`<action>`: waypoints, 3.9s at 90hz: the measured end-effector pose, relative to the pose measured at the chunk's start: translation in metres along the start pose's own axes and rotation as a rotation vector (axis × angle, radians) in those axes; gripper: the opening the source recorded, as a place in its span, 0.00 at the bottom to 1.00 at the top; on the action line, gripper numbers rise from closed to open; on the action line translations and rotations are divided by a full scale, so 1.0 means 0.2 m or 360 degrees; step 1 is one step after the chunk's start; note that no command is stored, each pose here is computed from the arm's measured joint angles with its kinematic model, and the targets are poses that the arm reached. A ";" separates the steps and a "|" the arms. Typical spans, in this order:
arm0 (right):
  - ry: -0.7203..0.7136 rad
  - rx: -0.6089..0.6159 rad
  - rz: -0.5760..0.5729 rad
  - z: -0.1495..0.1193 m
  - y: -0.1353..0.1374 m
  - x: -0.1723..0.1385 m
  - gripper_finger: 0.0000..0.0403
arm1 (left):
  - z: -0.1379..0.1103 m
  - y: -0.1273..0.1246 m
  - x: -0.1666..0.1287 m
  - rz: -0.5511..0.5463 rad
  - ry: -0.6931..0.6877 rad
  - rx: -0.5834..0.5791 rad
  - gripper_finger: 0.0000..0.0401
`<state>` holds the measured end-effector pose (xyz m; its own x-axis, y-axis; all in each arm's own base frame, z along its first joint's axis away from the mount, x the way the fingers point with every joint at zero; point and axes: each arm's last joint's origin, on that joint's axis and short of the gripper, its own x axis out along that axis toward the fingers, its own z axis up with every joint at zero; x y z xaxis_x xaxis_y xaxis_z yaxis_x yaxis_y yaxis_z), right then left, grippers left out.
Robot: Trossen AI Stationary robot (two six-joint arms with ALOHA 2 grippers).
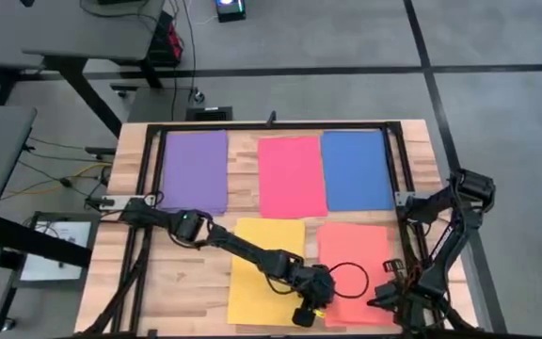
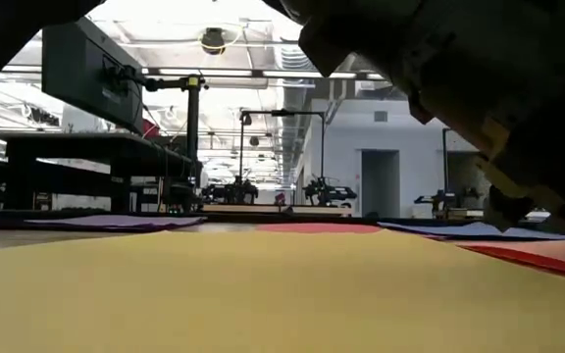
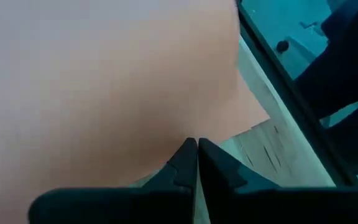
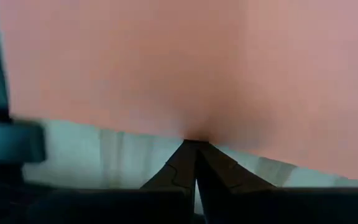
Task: Organize paper
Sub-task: Stack the orange paper on top of the orange paper
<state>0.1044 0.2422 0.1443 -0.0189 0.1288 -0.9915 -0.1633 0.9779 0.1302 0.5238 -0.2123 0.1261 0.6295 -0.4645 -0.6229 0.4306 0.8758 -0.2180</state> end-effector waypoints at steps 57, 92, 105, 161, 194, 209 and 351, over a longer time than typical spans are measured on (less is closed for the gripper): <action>0.0145 0.0069 0.0060 -0.03 0.03 -0.08 0.00 | 0.00 0.00 -0.01 0.0010 0.0050 -0.0041 0.00; -0.0125 0.0338 0.0122 0.03 0.06 -0.19 0.00 | 0.23 0.10 -0.49 0.0314 0.0224 -0.0082 0.00; -0.0211 0.0680 0.0123 0.08 0.01 -0.23 0.00 | 0.27 0.15 -0.70 0.0382 0.0336 -0.0203 0.00; -0.0881 0.2430 -0.0026 0.09 -0.84 -0.20 0.00 | 0.34 -0.04 -0.73 0.0366 0.0185 -0.0137 0.00; -0.0964 0.2418 -0.0268 0.05 -1.03 -0.08 0.00 | 0.23 -0.31 -0.49 0.0266 -0.0127 -0.0358 0.00; -0.0976 0.2366 -0.0225 0.05 -1.04 -0.06 0.00 | 0.14 -0.41 -0.25 0.0124 -0.0181 -0.0378 0.00; -0.0992 0.2306 -0.0080 0.08 -0.93 -0.02 0.00 | -0.01 -0.21 0.03 0.0237 0.0122 -0.0384 0.00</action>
<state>0.1503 0.0620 0.1237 0.4094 -0.2195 -0.8855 0.9000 0.2564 0.3525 0.5073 -0.2511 0.1298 0.6197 -0.3250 -0.7144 0.1649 0.9438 -0.2863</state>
